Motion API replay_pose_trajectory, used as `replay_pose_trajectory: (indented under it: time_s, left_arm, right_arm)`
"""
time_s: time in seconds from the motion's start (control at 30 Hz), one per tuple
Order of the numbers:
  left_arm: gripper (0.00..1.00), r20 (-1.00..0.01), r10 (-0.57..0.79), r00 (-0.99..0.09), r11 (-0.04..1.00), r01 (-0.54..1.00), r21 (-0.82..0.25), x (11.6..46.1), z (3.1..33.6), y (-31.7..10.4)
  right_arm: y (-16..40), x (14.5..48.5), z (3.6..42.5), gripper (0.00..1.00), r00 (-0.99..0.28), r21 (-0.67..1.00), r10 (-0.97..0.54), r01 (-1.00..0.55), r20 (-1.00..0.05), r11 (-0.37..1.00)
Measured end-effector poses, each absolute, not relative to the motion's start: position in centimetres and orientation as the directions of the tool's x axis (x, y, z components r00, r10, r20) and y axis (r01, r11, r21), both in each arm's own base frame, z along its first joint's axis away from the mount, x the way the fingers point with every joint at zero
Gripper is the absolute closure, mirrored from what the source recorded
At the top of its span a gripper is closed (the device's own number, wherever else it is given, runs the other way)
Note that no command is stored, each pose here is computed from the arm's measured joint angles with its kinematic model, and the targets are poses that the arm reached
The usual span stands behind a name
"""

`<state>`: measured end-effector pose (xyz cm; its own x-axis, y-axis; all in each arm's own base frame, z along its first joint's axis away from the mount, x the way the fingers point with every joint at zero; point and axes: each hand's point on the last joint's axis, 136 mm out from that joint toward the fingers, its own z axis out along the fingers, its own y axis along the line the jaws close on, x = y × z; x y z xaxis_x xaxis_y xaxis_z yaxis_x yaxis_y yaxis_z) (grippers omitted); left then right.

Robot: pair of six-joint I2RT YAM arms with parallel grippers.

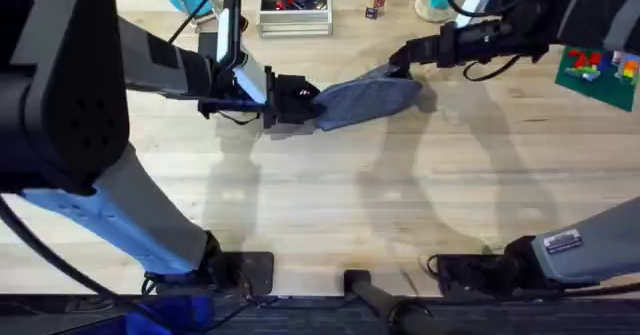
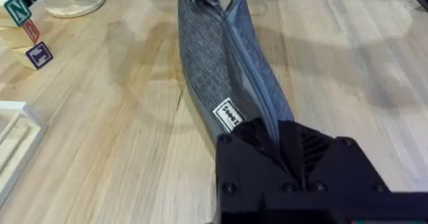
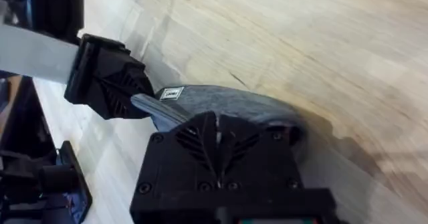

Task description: Unzip the bag, pick up the pens from the table one at a time and place them inside, then zip the bag closed.

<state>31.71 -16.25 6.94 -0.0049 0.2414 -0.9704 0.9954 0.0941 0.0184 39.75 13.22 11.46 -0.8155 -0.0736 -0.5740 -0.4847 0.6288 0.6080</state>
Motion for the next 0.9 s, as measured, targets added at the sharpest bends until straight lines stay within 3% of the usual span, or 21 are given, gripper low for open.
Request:
replay_pose_trajectory:
  time_s: [0.37, 0.9]
  left_arm:
    - [0.960, -0.970, 0.241, -0.009, 0.094, 0.995, 0.014, 31.7, 6.9, -16.3]
    - [0.960, -0.970, 0.241, -0.010, 0.094, 0.995, 0.014, 31.6, 6.9, -16.3]
  right_arm:
    - [7.5, 41.3, 10.8, 0.971, -0.819, 0.575, 0.019, -0.386, -0.573, 0.722]
    - [6.4, 40.7, 10.2, 0.971, -0.832, 0.566, 0.008, -0.371, -0.555, 0.736]
